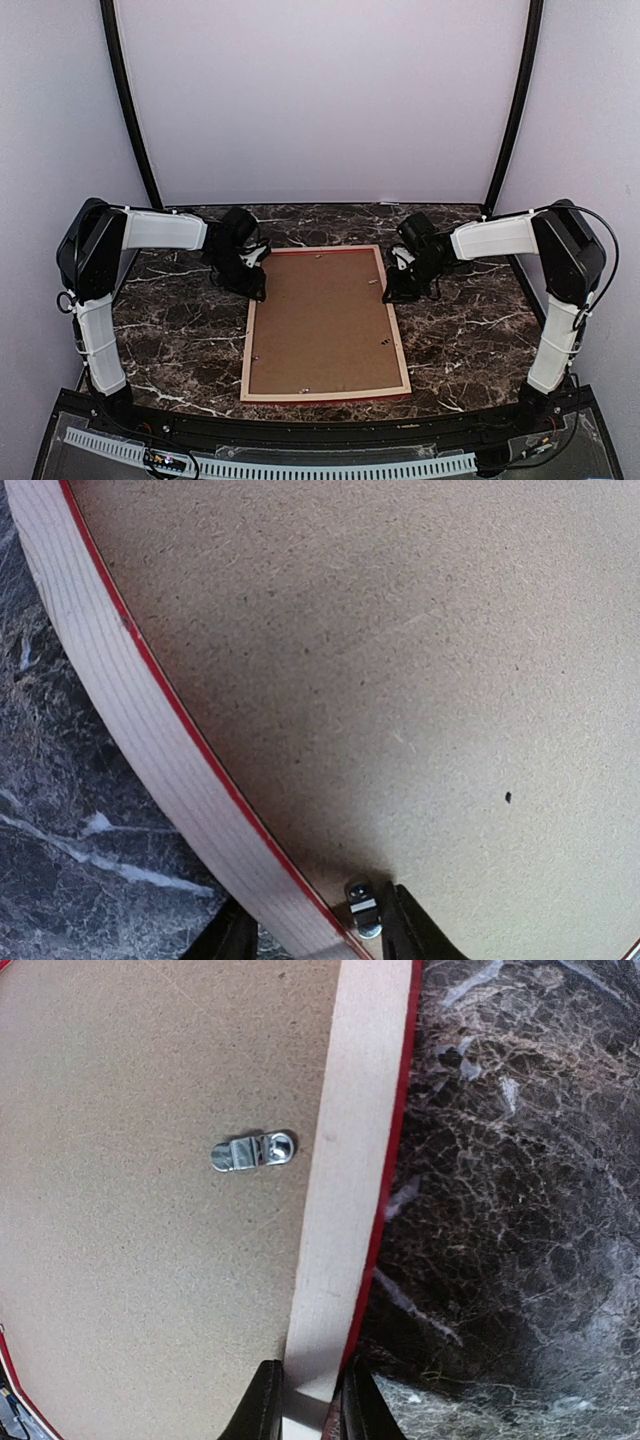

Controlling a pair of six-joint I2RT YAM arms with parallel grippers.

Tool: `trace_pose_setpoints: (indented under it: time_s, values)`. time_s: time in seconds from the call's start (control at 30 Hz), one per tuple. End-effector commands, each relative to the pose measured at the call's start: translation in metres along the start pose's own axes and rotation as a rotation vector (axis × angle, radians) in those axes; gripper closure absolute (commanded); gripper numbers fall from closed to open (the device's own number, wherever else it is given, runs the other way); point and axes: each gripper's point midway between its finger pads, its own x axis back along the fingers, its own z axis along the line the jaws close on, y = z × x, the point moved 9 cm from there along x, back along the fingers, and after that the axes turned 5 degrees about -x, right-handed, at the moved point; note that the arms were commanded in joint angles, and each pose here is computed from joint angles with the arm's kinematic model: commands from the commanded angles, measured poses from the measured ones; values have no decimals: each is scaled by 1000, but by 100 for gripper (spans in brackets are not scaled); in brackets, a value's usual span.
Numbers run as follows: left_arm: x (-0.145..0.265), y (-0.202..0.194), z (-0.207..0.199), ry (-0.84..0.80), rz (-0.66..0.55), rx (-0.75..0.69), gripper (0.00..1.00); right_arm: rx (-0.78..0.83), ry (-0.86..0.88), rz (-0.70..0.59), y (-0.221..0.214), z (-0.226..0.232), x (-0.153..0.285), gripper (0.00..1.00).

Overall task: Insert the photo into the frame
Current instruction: Press the fastener onto the backboard.

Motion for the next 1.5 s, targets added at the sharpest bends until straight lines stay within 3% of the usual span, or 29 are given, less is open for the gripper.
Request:
trace_pose_setpoints:
  time_s: [0.0,0.67,0.93,1.23,1.47]
  values:
    - [-6,-13,4,0,58,-5,59,28,-26,71,-16,-6,-8,94]
    - [3,-4,2,-37,-6,-21,74,34,-17,75,-15,-6,-9,96]
    - [26,3,-6,-89,-81,-21,29,30,-18,70,-15,-5,-7,97]
    - [51,-19,-15,-131,-122,-2,17,21,-10,68,-15,-6,-11,97]
    - [51,-64,-47,-104,-80,-54,15,22,-14,69,-15,-6,-11,97]
